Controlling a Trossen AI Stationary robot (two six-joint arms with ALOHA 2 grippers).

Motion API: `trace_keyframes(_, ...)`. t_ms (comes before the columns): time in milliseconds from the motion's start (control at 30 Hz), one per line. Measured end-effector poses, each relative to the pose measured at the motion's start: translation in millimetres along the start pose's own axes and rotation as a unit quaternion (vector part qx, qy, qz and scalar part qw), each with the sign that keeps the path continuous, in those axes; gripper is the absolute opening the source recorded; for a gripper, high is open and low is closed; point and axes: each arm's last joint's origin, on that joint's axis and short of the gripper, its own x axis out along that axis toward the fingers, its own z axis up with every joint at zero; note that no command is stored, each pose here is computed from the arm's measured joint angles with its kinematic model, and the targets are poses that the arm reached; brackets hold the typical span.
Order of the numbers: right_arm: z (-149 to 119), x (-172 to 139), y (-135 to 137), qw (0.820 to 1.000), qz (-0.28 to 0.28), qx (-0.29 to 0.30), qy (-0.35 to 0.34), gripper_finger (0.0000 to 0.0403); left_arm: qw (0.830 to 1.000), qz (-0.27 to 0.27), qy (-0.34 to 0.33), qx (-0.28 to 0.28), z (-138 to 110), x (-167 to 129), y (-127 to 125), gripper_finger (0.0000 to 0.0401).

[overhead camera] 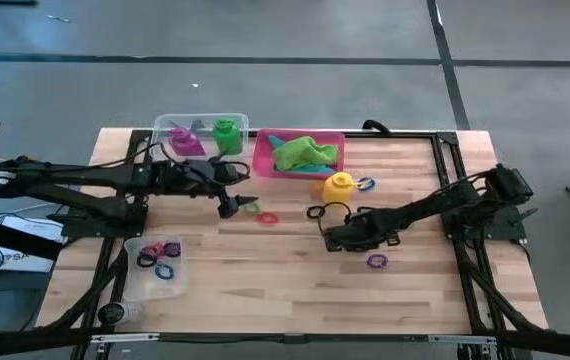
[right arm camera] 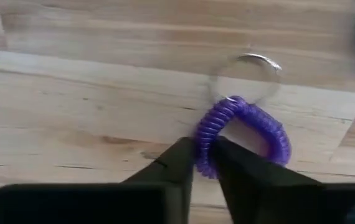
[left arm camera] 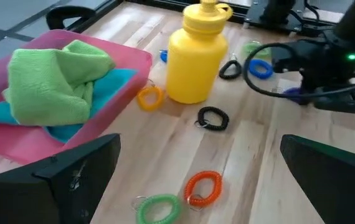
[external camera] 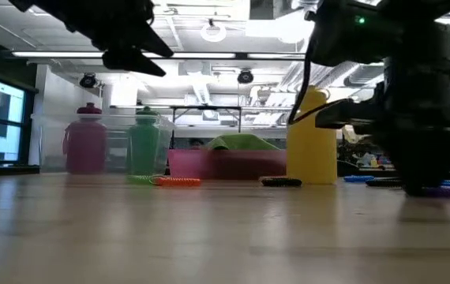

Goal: Pick & Place Sports Items
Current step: Put the purple spring keychain into the bottom transparent bin

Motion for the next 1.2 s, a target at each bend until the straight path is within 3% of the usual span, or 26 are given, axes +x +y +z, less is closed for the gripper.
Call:
trace_keyframes(100,0,0,0,1.0,-0.002,-0.002,-0.008,0.0007,1.0,0.003,0.0,-0.002,0,0,1,0.036)
trace_keyframes(333,0,-8,1,1.0,0.018,-0.019,-0.014,0.0003,1.0,0.003,-0.001,-0.002,0,0,1,0.036)
trace_keyframes(633,-4,-66,-3,0.985,0.129,-0.105,-0.046,0.0001,1.0,0.001,-0.009,-0.004,2,-3,2,0.036)
trace_keyframes(933,-1,-126,-21,0.947,0.225,-0.188,-0.133,0.0,0.999,-0.005,-0.04,-0.022,8,-19,4,0.036)
trace_keyframes(1200,10,-162,-18,0.897,0.334,-0.213,-0.198,0.0,0.997,-0.013,-0.079,-0.007,14,-37,6,0.036)
